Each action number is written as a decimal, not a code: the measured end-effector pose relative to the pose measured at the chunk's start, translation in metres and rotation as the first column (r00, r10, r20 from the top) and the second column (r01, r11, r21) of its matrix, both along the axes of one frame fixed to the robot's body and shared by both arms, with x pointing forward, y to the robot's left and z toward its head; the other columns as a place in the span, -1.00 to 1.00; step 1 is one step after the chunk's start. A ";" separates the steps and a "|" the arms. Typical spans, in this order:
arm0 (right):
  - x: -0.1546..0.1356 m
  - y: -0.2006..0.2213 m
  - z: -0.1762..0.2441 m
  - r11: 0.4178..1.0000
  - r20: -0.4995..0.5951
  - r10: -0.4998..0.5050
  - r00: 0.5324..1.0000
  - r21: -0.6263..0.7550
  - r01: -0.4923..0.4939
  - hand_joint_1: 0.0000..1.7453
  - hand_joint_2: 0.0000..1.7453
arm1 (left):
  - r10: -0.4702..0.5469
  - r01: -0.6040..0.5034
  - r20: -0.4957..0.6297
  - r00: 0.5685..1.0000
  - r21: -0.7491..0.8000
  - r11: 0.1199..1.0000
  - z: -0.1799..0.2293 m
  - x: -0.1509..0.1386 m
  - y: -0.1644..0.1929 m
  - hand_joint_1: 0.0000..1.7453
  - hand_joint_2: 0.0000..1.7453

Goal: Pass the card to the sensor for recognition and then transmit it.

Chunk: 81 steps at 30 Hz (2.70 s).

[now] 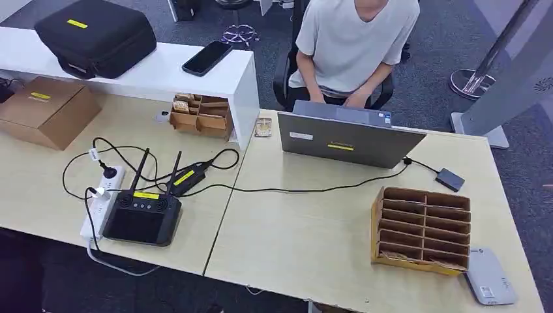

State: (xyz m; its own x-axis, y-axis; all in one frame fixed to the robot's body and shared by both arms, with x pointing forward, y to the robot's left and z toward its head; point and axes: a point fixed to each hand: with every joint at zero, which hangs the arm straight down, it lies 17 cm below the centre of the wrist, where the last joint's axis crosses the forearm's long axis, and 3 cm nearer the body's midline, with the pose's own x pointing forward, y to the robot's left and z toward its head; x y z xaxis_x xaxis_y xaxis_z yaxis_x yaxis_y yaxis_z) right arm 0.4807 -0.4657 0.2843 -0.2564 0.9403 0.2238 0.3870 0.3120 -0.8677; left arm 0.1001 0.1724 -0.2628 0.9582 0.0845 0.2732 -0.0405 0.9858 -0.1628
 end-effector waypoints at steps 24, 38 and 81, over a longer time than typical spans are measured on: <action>-0.021 0.031 -0.079 0.991 -0.110 -0.008 0.994 -0.131 -0.007 1.00 1.00 | 0.008 -0.008 -0.005 1.000 -0.015 1.000 0.001 0.000 -0.005 -1.00 1.00; -0.037 -0.025 -0.119 0.980 -0.166 -0.155 0.974 -0.152 0.130 1.00 1.00 | 0.007 -0.007 -0.016 1.000 -0.015 1.000 0.000 -0.002 -0.005 -1.00 1.00; -0.091 0.000 -0.229 0.990 -0.373 -0.142 0.917 -0.033 0.140 1.00 1.00 | 0.039 -0.039 -0.021 0.999 -0.011 0.999 0.000 -0.002 -0.003 -1.00 1.00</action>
State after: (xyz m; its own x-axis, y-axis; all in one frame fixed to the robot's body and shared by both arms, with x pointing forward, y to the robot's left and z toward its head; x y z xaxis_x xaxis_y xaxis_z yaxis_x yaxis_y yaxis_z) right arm 0.3898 -0.4653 0.0558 -0.0203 0.9621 0.2719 0.0744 0.2727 -0.9592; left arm 0.0983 0.1696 -0.2629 0.9596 0.1251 0.2519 -0.0826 0.9815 -0.1729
